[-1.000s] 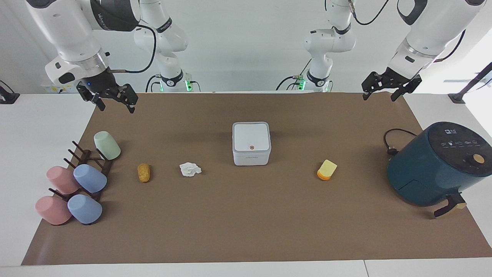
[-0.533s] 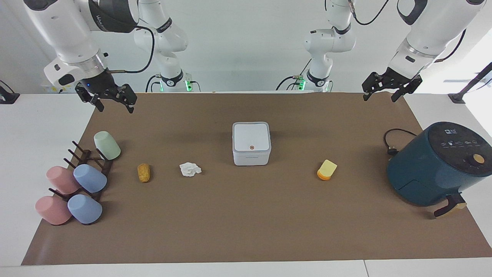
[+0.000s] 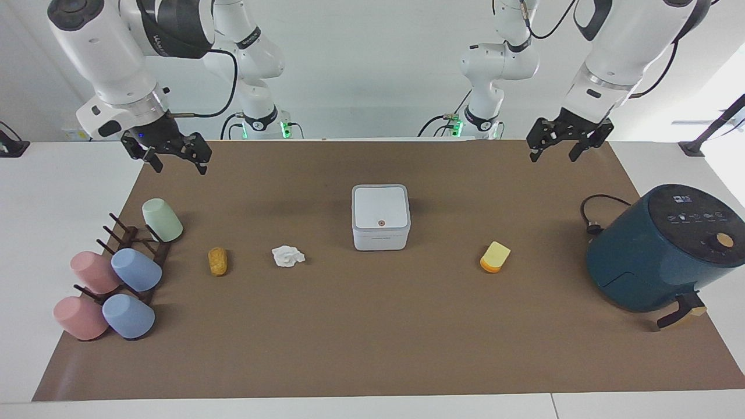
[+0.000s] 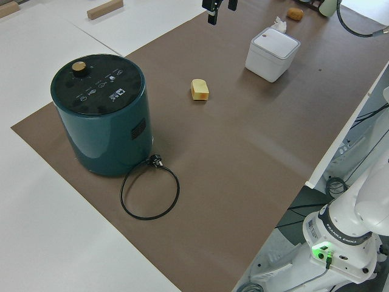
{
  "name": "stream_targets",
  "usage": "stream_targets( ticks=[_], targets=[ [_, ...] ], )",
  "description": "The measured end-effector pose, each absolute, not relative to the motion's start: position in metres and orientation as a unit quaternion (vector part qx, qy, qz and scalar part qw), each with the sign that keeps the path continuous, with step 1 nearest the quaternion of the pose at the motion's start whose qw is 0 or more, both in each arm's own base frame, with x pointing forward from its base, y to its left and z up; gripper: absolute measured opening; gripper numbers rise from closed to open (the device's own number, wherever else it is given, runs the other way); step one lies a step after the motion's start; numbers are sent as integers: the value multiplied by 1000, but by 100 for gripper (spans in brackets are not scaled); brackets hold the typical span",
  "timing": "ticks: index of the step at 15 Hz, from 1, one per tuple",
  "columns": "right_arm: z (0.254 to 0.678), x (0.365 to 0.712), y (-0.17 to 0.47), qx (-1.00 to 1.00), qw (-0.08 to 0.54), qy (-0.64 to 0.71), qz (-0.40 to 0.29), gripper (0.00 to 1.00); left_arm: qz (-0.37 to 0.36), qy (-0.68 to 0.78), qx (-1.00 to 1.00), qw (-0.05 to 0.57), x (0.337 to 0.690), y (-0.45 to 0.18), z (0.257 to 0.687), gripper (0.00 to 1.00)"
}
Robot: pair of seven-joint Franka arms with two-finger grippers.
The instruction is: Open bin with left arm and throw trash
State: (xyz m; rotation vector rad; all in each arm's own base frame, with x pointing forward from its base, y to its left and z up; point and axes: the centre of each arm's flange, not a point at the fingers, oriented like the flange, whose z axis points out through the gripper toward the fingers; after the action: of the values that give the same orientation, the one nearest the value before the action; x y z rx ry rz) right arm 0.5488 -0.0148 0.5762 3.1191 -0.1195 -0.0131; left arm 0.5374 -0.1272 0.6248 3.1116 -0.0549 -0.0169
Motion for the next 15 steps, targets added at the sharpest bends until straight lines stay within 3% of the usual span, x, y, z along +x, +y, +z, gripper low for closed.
stream_targets(
  ticks=[1, 7, 10, 15],
  targets=[
    [567, 549, -15, 999, 10, -38, 5, 100, 0, -2, 1000, 23, 537, -152, 619, 65],
    [489, 562, -13, 999, 1, -35, 42, 100, 8, 43, 997, 57, 537, -328, 530, 1],
    [443, 582, -11, 999, -1, -8, 53, 100, 3, 27, 998, 61, 526, -388, 479, 1],
    [368, 583, -12, 993, 4, 81, 83, 100, 5, 27, 997, 75, 525, -407, 444, 1]
  ],
)
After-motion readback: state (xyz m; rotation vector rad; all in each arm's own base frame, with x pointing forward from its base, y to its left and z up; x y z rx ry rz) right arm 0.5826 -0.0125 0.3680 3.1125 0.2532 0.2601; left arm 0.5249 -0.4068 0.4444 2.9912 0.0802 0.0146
